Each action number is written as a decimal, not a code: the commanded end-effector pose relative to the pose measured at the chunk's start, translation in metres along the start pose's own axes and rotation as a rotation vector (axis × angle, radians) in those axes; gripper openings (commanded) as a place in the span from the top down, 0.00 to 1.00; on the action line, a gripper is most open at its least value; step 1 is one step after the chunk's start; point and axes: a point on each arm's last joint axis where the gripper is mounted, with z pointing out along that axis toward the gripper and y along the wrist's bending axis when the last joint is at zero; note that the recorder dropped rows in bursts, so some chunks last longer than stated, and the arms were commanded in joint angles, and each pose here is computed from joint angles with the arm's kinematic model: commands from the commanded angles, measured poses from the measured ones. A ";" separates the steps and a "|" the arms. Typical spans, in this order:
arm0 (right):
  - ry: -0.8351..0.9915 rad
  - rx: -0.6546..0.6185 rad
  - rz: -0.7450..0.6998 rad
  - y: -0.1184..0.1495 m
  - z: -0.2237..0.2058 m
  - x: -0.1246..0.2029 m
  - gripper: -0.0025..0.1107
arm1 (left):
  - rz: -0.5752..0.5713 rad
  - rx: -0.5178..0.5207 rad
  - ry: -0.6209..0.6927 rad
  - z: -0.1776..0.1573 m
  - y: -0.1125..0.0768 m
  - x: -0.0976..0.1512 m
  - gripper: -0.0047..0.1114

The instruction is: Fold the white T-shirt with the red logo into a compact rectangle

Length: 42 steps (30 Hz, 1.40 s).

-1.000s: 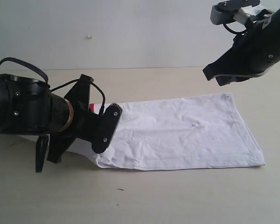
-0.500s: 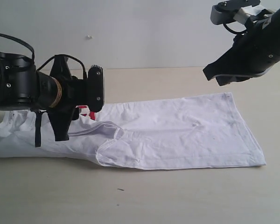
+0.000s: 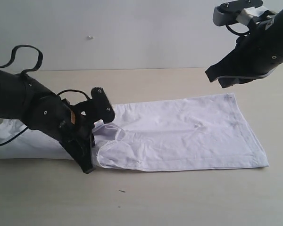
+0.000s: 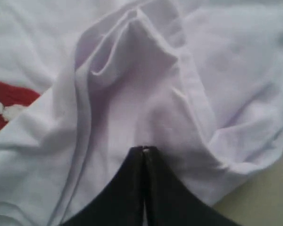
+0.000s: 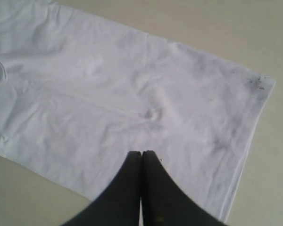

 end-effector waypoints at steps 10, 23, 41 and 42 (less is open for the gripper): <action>-0.031 0.008 -0.002 0.000 -0.004 -0.002 0.98 | -0.172 -0.084 -0.095 0.018 0.037 0.002 0.96; -0.022 0.006 -0.002 0.000 -0.003 -0.001 0.98 | -0.195 -0.033 -0.042 0.008 0.027 -0.003 0.95; -0.024 0.006 -0.002 0.000 -0.003 -0.002 0.98 | -0.175 -0.064 -0.070 0.027 0.036 0.004 0.83; -0.024 0.006 -0.002 0.000 -0.003 -0.002 0.98 | -0.175 -0.065 -0.072 0.027 0.036 0.004 0.84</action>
